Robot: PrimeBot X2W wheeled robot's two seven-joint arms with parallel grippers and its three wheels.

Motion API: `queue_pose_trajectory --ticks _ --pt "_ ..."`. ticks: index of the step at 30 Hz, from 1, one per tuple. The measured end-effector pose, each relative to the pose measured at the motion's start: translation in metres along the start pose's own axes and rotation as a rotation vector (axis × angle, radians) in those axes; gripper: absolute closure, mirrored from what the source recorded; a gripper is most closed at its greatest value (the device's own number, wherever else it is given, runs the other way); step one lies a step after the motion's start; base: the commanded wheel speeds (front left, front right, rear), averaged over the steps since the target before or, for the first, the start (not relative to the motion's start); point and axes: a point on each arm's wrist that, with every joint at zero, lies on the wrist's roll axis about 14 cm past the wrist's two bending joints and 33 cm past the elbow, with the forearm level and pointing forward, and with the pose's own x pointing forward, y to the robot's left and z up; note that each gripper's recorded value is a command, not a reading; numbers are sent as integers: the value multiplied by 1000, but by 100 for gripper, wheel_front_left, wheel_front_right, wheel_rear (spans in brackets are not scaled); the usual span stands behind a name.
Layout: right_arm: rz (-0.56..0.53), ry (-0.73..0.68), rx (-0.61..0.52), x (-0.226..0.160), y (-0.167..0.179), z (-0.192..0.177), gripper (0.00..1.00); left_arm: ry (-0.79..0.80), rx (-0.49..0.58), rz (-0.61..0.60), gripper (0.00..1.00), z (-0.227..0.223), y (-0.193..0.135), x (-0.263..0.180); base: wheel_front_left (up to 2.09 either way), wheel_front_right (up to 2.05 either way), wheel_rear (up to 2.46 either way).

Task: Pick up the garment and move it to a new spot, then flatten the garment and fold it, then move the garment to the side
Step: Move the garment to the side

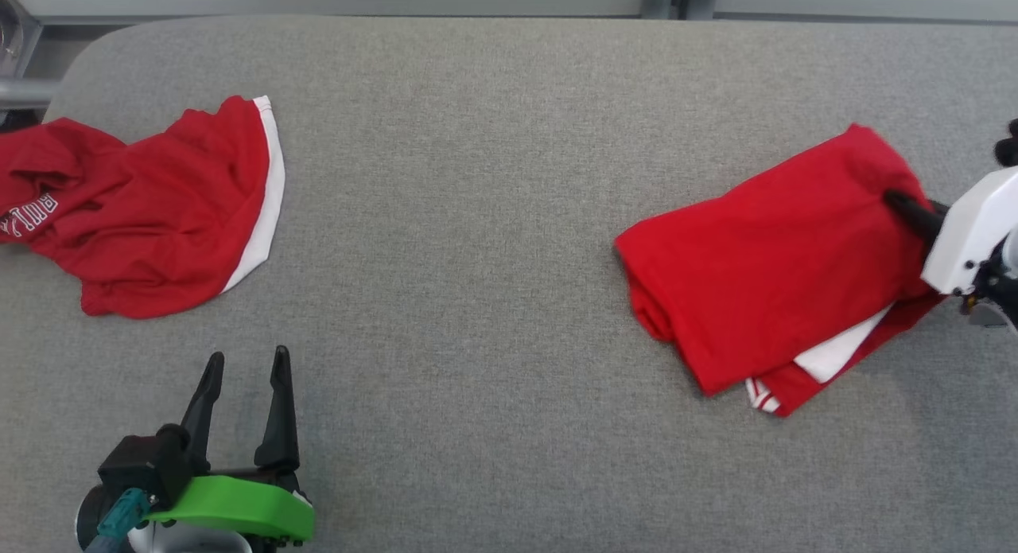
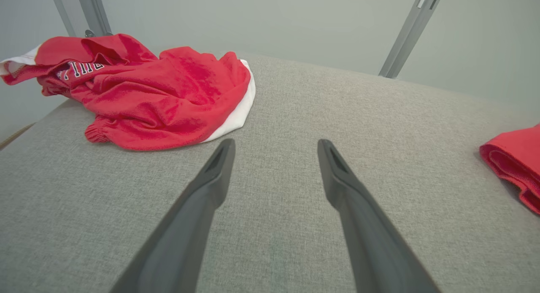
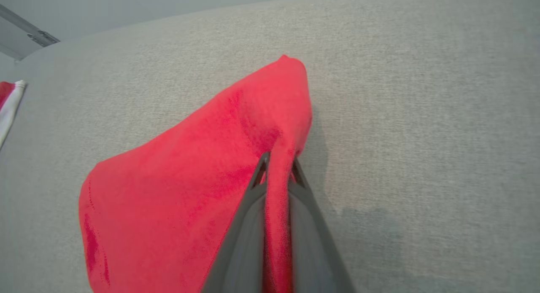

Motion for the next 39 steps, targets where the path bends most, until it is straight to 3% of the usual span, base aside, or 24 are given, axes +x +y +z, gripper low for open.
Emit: queue_pose_trajectory --ticks 14,20,26,28,35,39 --pt "-497 -53 -62 -47 -180 8 100 21 58 -84 0 -4 -16 50 0 0 0" --pt "-624 -86 -124 -64 -220 7 100 51 65 -121 0 -14 -27 67 0 0 0" --pt "-692 -113 -237 -73 -238 12 100 87 72 -145 0 -26 -33 72 0 0 0" --pt "-711 -111 -286 -77 -241 14 0 88 73 -148 0 -26 -34 73 0 0 0" --pt "-762 -179 -392 -99 -246 30 0 62 73 -160 0 -16 -40 70 0 0 0" --pt "-750 -294 -435 -107 -233 51 0 38 55 -160 0 -9 -44 66 0 0 0"
